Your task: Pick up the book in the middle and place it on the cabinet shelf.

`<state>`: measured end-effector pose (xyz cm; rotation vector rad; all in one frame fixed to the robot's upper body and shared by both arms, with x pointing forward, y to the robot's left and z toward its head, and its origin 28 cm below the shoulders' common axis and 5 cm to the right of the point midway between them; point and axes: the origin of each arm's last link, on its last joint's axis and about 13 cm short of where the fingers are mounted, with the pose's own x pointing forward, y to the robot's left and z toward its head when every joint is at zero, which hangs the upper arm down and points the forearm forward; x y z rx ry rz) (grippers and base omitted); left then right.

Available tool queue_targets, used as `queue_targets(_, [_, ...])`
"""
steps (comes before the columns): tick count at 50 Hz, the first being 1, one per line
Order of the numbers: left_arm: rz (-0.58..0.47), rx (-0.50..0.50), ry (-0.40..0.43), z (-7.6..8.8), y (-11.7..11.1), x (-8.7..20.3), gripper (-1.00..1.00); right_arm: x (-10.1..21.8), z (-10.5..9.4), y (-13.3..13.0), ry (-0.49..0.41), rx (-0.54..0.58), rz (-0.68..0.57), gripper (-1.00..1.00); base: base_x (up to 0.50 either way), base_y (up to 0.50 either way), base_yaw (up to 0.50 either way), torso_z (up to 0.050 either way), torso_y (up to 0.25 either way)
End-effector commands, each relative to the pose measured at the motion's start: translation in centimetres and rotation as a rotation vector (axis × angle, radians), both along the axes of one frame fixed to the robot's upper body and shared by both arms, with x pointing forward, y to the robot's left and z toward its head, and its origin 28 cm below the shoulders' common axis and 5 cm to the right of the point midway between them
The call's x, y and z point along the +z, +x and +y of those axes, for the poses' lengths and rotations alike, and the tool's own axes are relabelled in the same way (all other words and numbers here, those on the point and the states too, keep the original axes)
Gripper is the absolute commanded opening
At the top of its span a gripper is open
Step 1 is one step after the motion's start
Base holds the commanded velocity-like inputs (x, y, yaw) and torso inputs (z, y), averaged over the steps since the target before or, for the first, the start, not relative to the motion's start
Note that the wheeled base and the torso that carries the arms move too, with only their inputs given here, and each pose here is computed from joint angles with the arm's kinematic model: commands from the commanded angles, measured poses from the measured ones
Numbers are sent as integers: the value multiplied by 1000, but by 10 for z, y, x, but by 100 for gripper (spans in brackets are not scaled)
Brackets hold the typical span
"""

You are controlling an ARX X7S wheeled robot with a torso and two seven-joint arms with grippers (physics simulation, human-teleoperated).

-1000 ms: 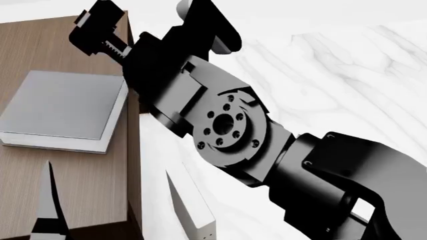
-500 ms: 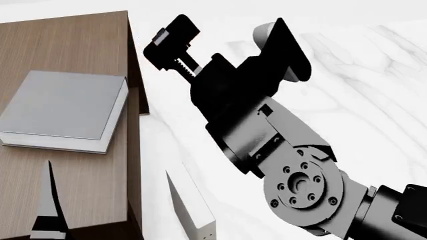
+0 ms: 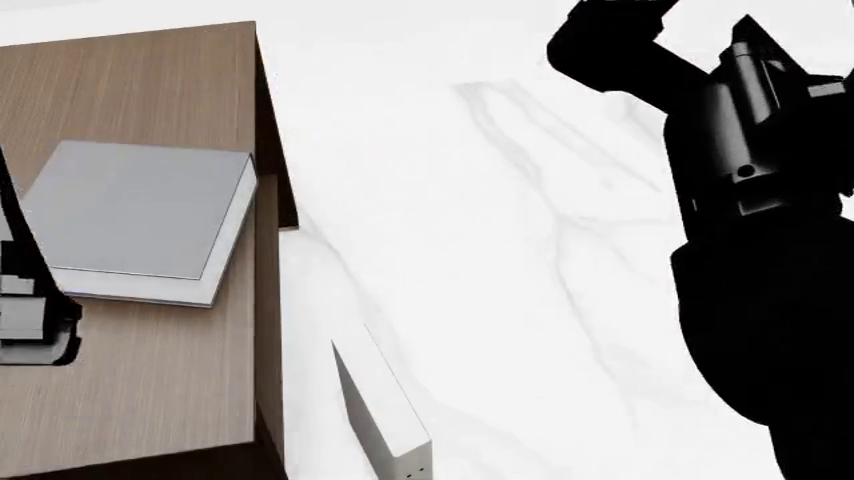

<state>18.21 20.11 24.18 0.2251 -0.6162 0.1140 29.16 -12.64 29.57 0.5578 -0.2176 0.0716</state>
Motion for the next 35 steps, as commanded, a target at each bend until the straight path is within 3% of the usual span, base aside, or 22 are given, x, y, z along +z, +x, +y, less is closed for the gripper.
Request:
queue_targets(1, [-137, 23, 60, -2, 12, 81, 100, 36, -29, -24, -135, -204, -175, 100, 0, 0, 0, 0, 0])
queue_targets(6, [-150, 19, 82, -10, 35, 105, 100, 61, -31, -26, -230, -248, -226, 100, 0, 0, 0, 0, 0])
queue_targets(18, [-103, 33, 123, -19, 96, 145, 100, 83, -21, -9, -262, -227, -240, 100, 0, 0, 0, 0, 0])
queue_targets(35, [-119, 25, 118, -24, 100, 164, 100, 95, -19, -15, -278, -216, -266, 100, 0, 0, 0, 0, 0])
